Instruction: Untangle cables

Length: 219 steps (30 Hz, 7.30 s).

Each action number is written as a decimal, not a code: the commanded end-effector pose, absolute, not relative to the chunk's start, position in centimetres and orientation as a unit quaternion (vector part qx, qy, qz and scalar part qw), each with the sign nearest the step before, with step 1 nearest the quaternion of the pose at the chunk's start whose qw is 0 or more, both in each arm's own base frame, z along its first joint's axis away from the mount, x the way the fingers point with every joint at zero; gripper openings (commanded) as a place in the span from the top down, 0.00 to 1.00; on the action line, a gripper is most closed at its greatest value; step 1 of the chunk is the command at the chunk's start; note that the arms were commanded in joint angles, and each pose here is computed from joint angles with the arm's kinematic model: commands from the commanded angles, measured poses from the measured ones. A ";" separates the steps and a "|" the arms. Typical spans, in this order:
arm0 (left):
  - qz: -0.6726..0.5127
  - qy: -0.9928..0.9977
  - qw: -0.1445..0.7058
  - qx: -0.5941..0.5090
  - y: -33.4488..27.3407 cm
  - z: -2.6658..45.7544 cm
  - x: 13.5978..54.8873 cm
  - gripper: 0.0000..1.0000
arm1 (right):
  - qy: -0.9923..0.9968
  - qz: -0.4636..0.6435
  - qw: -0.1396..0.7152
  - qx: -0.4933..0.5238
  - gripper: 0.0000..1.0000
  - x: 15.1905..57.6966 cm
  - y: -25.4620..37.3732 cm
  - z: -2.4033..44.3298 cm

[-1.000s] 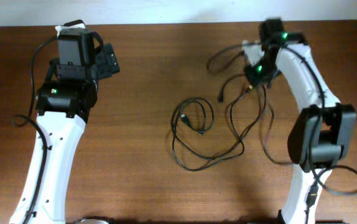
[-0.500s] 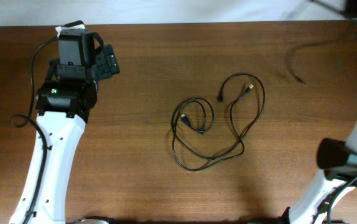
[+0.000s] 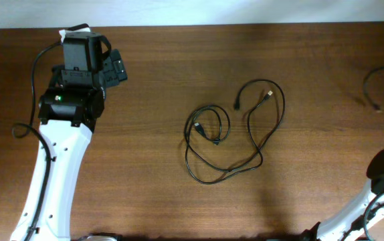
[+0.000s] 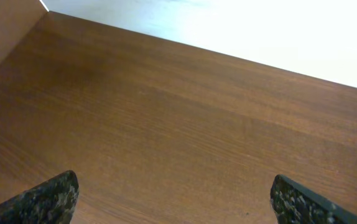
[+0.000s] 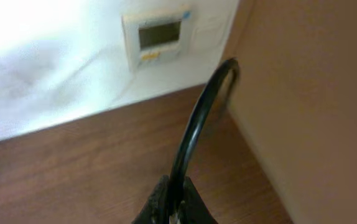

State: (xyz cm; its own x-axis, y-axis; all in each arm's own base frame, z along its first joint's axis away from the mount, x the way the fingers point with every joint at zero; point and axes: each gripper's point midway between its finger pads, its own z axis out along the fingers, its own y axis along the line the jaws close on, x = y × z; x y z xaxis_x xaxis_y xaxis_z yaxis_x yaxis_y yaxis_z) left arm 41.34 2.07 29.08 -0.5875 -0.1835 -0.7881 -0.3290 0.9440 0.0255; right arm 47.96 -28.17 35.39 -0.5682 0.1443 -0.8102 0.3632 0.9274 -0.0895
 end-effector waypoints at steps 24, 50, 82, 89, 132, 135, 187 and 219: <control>0.096 0.892 0.416 -0.149 2.4 27.8 41.3 0.01 | 0.766 -0.189 0.601 0.127 0.96 59.2 -31.9 36.9; 0.101 0.900 0.399 -0.143 2.4 26.2 42.0 0.01 | 0.867 -0.208 0.426 0.154 0.96 59.8 -33.8 17.5; 0.103 0.907 0.384 -0.139 2.3 25.7 41.5 0.01 | 0.829 -0.139 0.081 0.536 0.01 41.6 -22.6 14.8; 0.105 0.909 0.379 -0.139 2.3 25.5 41.3 0.01 | 0.430 -0.124 0.043 0.893 0.01 37.8 -21.2 11.1; 0.110 0.912 0.375 -0.128 2.4 25.4 41.2 0.01 | 0.800 -0.286 0.203 0.486 0.96 45.0 -31.2 6.0; 0.110 0.912 0.375 -0.128 2.4 25.4 41.2 0.01 | 0.834 -0.354 0.275 0.321 0.96 50.5 -32.8 10.0; 0.106 0.905 0.390 -0.131 2.3 26.1 41.7 0.01 | 0.989 0.072 0.095 -0.090 0.04 44.7 5.1 20.9; 0.113 0.793 0.587 -0.115 3.1 45.3 41.3 0.01 | 0.875 0.028 0.466 0.129 0.01 36.8 -1.1 27.9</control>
State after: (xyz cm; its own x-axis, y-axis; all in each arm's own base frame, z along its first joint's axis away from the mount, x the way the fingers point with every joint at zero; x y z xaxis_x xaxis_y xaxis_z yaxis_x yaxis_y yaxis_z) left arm 41.80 2.84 44.98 -0.2826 -0.0626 -0.9572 -0.3122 0.9496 0.0300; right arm 37.77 -1.99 32.75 -0.4308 0.0659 -0.9000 0.1265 0.9919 0.0120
